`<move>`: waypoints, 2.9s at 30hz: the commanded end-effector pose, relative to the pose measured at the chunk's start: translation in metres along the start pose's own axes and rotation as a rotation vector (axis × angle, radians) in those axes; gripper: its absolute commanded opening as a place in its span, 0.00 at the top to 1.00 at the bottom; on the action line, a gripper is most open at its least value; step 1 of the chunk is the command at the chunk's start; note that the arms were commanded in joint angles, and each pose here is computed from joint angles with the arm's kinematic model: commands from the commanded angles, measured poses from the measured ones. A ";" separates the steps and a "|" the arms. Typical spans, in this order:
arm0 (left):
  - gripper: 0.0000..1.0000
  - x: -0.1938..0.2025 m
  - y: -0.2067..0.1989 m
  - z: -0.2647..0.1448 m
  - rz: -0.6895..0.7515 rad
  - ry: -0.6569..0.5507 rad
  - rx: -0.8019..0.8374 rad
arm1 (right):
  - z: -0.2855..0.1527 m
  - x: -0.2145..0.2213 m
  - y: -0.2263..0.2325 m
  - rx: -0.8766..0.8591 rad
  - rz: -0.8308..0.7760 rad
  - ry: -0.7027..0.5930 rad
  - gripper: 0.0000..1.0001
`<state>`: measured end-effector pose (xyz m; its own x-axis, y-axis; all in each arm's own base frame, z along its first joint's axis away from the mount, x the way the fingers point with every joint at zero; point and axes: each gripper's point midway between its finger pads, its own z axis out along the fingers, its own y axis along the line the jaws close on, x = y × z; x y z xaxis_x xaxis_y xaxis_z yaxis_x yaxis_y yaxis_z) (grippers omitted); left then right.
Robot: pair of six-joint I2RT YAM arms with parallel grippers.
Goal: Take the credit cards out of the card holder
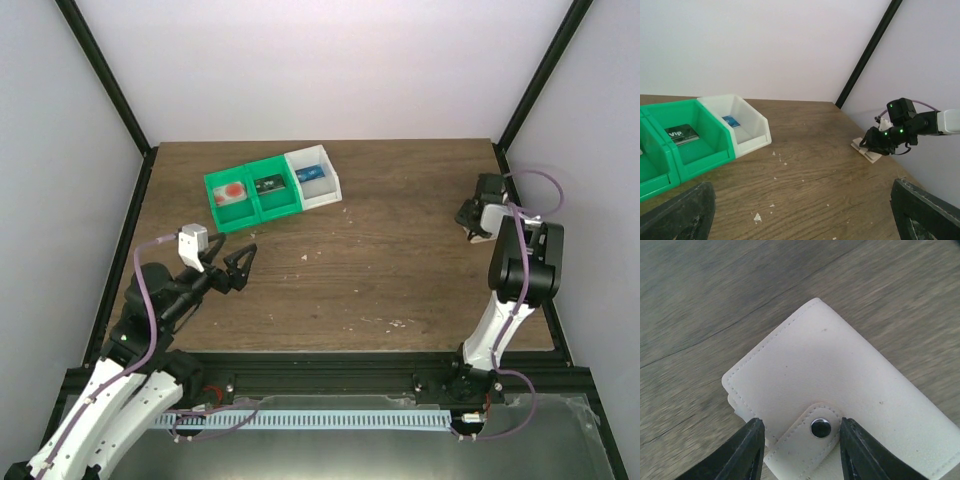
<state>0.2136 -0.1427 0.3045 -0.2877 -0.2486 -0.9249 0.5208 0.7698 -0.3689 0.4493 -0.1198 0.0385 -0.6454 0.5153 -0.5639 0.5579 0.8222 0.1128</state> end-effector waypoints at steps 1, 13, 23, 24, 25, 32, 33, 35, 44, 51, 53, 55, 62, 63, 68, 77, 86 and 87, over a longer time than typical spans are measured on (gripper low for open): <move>0.03 0.000 0.002 0.000 0.009 -0.008 -0.014 | -0.007 0.043 0.041 -0.123 -0.096 0.146 0.57; 0.03 0.010 0.019 0.009 -0.003 0.035 -0.098 | -0.063 0.135 0.120 -0.389 -0.295 0.291 0.58; 0.03 0.019 0.029 0.017 -0.015 0.082 -0.147 | -0.127 0.233 0.173 -0.629 -0.409 0.463 0.56; 0.03 0.020 0.030 0.018 -0.018 0.086 -0.153 | -0.135 0.241 0.176 -0.652 -0.417 0.481 0.56; 0.03 0.021 0.031 0.018 -0.020 0.092 -0.157 | -0.144 0.246 0.180 -0.675 -0.428 0.488 0.56; 0.06 0.036 0.039 0.025 -0.056 0.155 -0.192 | -0.199 0.231 0.194 -0.804 -0.480 0.405 0.55; 0.07 0.038 0.038 0.026 -0.067 0.165 -0.187 | -0.199 0.222 0.192 -0.778 -0.497 0.360 0.55; 0.07 0.045 0.036 0.030 -0.105 0.192 -0.171 | -0.190 0.207 0.184 -0.688 -0.534 0.280 0.54; 0.06 0.065 0.023 0.045 -0.209 0.272 -0.086 | -0.163 0.196 0.176 -0.534 -0.637 0.260 0.67; 0.05 0.079 0.026 0.047 -0.227 0.307 -0.086 | -0.144 0.209 0.166 -0.546 -0.630 0.336 0.62; 0.05 0.082 0.024 0.049 -0.235 0.314 -0.075 | -0.143 0.216 0.166 -0.586 -0.613 0.369 0.60; 0.05 0.084 0.025 0.051 -0.238 0.326 -0.077 | -0.138 0.221 0.161 -0.572 -0.616 0.384 0.56; 0.08 0.097 0.028 0.058 -0.266 0.375 -0.087 | -0.136 0.238 0.161 -0.623 -0.619 0.433 0.51; 0.09 0.100 0.028 0.059 -0.271 0.386 -0.090 | -0.136 0.241 0.162 -0.631 -0.618 0.441 0.51; 0.14 0.111 0.015 0.060 -0.286 0.443 -0.007 | -0.133 0.251 0.161 -0.641 -0.619 0.465 0.55; 0.36 0.122 0.000 0.067 -0.354 0.476 0.097 | -0.163 0.266 0.187 -0.829 -0.588 0.472 0.86; 0.51 0.142 -0.003 0.078 -0.465 0.537 0.124 | -0.229 0.273 0.219 -1.043 -0.456 0.455 0.99; 0.54 0.144 -0.006 0.079 -0.474 0.547 0.146 | -0.236 0.278 0.221 -1.028 -0.408 0.472 0.99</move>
<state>0.2363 -0.2163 0.1633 -0.8292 -0.1821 -0.5284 0.3138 0.6306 -0.7098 0.2708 0.2348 0.0633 -0.9287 -0.0680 -0.3645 -0.3021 0.7089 0.6374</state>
